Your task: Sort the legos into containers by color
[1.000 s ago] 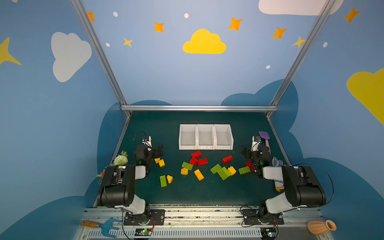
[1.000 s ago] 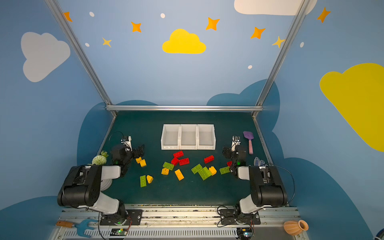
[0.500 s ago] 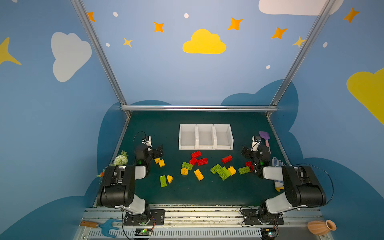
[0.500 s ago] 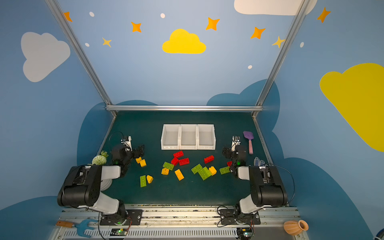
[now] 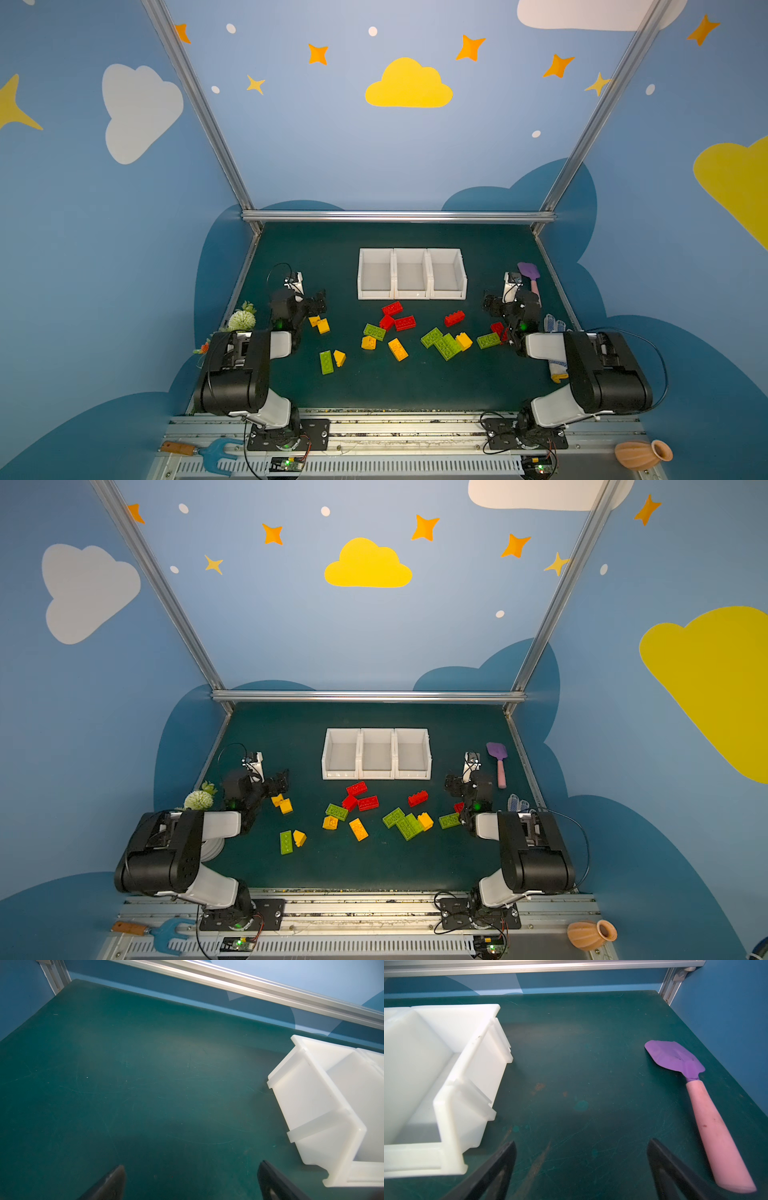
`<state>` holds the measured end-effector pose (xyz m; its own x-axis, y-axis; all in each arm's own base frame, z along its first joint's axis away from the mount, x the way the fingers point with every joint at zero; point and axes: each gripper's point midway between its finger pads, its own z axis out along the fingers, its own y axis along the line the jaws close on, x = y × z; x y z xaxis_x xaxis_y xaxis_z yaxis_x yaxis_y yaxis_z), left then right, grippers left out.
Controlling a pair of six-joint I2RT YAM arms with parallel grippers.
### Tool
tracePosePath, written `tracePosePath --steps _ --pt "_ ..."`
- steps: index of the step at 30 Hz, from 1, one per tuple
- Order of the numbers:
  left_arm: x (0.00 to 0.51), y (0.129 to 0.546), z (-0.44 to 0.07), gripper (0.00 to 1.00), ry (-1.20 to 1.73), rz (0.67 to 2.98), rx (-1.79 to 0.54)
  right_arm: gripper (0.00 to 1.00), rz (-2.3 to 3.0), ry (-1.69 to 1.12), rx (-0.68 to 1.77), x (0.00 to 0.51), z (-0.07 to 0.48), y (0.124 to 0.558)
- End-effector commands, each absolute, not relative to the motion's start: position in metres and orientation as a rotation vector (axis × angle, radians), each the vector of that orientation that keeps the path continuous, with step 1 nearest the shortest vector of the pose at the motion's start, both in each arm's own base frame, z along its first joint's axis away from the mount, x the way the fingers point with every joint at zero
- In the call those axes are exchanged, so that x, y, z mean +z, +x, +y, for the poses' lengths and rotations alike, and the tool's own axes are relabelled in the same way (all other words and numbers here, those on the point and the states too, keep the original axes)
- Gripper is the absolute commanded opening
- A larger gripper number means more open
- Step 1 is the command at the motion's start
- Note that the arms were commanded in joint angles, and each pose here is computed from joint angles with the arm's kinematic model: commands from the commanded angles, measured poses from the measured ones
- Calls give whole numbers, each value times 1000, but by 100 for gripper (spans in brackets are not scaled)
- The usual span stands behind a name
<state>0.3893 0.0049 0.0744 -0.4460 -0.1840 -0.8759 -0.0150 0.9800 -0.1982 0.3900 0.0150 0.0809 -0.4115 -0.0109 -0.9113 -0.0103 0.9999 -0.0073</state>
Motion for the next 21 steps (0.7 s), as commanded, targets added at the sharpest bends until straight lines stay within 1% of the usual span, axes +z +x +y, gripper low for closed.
tracePosePath --steps 1,6,7,8,12,14,16,18,19,21 --pt "81 392 6 99 -143 2003 -189 96 1973 -28 1 89 16 394" --pt "81 393 6 99 -144 2006 -188 96 1972 -29 3 90 16 394" --pt "81 393 12 99 -185 2003 -159 96 1965 -31 1 92 16 394" --pt "81 393 21 99 -238 2001 -122 96 1951 -37 -9 98 17 394" --pt "93 394 17 99 -219 1997 -82 96 2063 16 -55 121 17 383" --pt "103 394 18 99 -233 2030 -13 96 2097 99 -12 138 18 379" --pt "114 394 27 99 -322 2076 84 96 2109 144 34 150 25 374" --pt "122 387 39 99 -421 2155 216 96 2142 156 66 156 34 364" --pt "127 384 40 99 -453 2187 271 95 2142 153 80 168 40 362" --pt "138 379 33 99 -450 2215 351 95 2174 112 104 175 54 351"
